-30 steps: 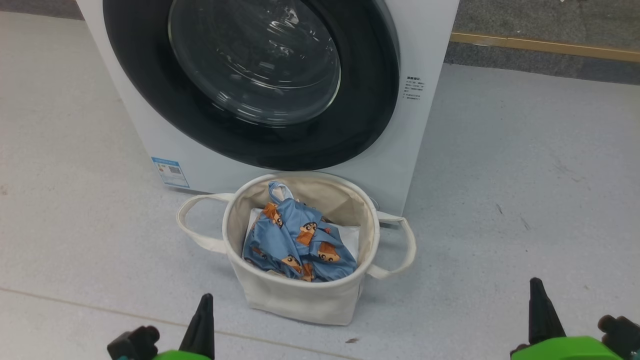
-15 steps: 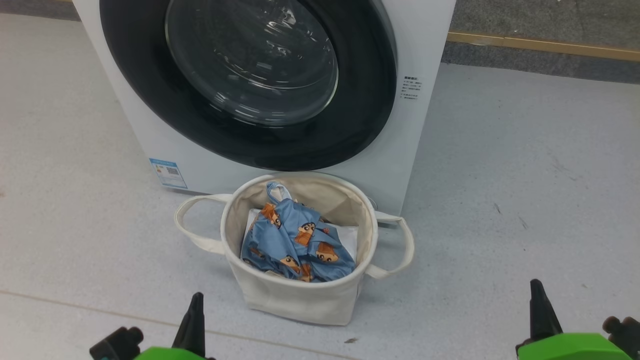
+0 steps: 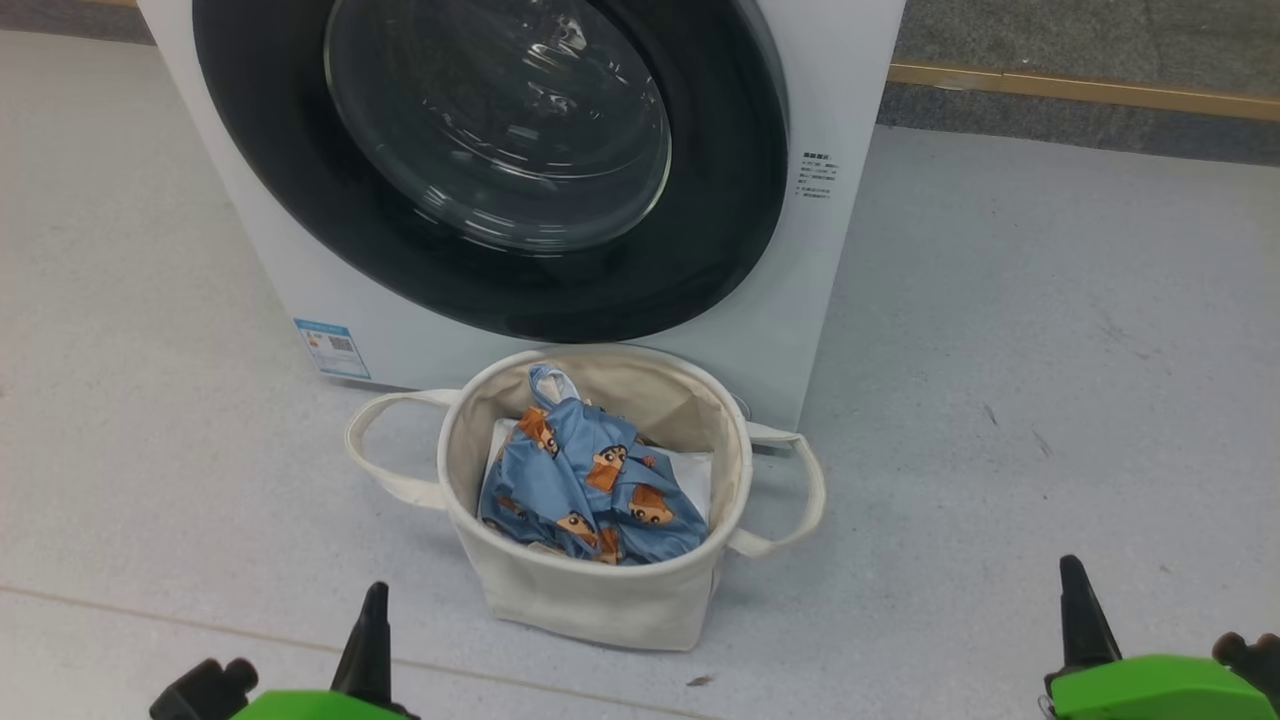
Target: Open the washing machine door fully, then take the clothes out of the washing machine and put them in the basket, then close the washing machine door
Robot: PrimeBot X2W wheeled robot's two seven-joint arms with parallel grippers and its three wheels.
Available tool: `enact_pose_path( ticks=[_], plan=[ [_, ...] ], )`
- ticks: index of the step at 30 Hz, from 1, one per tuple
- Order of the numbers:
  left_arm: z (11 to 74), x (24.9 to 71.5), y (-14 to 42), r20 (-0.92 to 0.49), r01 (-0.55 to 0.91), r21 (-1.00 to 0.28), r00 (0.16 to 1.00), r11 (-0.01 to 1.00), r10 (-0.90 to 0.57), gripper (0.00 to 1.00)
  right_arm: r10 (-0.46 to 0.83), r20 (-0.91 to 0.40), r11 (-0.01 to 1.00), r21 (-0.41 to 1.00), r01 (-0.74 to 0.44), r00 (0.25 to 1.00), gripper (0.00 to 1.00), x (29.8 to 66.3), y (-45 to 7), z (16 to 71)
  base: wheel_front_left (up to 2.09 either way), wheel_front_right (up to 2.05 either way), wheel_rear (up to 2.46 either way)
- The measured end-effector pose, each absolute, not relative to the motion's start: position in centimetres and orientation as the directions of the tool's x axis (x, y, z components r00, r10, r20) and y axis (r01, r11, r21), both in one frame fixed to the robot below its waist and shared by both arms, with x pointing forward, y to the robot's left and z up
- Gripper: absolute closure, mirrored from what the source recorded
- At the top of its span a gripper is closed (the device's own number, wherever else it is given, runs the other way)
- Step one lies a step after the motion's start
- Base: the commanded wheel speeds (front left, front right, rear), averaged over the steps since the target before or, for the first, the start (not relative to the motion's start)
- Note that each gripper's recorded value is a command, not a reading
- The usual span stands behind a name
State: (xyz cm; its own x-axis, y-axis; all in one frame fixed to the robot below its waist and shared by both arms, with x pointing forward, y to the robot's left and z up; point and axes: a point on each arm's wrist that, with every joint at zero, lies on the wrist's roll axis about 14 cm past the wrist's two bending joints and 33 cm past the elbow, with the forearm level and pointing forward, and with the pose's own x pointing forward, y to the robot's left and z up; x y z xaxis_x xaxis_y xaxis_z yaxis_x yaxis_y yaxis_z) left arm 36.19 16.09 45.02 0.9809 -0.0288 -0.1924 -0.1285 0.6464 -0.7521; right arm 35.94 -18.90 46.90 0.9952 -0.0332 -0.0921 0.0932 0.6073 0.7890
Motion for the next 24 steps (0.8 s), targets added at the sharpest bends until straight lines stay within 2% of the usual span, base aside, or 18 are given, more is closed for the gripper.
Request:
enact_pose_path(
  ticks=[24],
  plan=[
    [45.53, 36.63, 17.03, -0.186, -0.157, -0.899, 0.982, 0.409, -0.033, 1.00, -0.038, -0.109, 0.376, 0.919, 0.116, 0.993, 1.00, 36.45, -19.55, 46.97, 0.00, 0.00, 0.00]
  ],
)
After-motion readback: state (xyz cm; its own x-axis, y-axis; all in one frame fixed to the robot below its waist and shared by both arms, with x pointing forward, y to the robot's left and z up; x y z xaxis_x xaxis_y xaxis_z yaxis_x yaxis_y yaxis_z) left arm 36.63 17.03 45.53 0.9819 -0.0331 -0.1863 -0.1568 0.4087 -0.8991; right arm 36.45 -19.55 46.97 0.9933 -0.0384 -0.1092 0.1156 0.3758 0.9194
